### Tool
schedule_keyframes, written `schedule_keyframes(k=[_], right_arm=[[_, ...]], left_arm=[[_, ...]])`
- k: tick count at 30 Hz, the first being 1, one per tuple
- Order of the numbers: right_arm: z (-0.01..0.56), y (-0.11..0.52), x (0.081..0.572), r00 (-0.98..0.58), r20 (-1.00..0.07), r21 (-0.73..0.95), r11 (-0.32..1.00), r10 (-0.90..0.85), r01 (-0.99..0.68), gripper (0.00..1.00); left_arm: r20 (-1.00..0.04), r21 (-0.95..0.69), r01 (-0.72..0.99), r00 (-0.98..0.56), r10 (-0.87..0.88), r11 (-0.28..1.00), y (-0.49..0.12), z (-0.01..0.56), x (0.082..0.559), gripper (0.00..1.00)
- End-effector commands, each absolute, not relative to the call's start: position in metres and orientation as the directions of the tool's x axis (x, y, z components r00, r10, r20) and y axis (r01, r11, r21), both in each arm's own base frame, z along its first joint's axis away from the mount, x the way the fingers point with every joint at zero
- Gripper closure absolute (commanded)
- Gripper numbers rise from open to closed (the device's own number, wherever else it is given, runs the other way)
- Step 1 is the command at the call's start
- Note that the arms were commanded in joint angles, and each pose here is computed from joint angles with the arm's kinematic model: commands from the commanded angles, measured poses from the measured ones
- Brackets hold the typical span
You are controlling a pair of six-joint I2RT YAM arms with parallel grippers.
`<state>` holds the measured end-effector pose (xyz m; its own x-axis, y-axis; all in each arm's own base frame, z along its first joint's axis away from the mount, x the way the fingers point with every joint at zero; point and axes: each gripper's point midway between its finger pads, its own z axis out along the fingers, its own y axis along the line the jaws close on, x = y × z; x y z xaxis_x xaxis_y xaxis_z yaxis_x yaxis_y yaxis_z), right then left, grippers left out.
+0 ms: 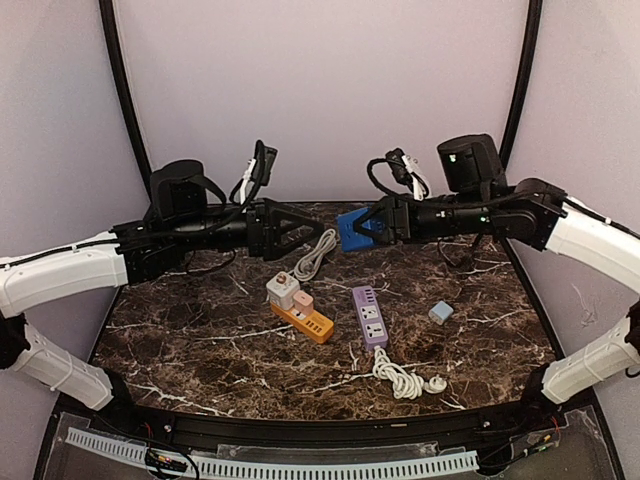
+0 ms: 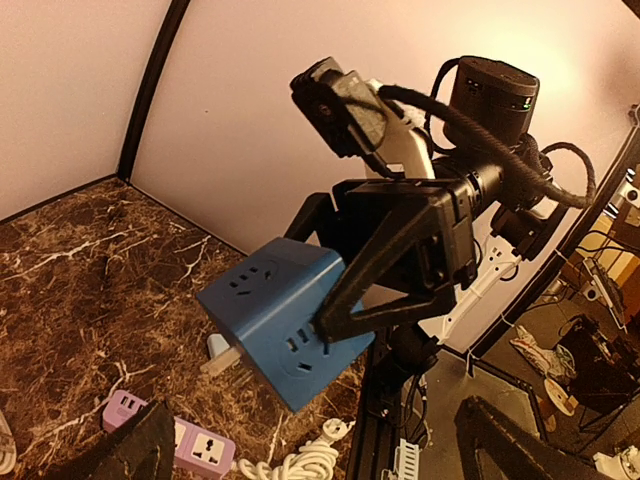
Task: Insert the plug
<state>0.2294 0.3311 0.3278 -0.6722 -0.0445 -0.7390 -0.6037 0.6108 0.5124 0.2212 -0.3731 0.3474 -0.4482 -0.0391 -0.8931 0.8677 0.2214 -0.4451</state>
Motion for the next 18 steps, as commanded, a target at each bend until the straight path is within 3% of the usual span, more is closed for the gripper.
schedule_keyframes(k=[1, 11, 18], right_arm=[[0.317, 0.315, 0.247, -0.776, -0.63, 0.567, 0.669, -0.023, -0.48, 1.0], [0.277, 0.298, 0.267, -0.896, -0.443, 0.588, 0.741, -0.041, -0.325, 1.0], [0.251, 0.295, 0.277, -0.932, -0.349, 0.556, 0.781, -0.093, -0.286, 1.0]], left_arm=[[-0.875, -0.461, 0.841, -0.485, 0.016, 0.283, -0.361, 0.347, 0.221, 0.01], [-0.734, -0.619, 0.648, -0.679, -0.032, 0.443, -0.347, 0.317, 0.243, 0.01], [-0.604, -0.616, 0.479, -0.797, 0.015, 0.625, -0.337, 0.276, 0.26, 0.01]])
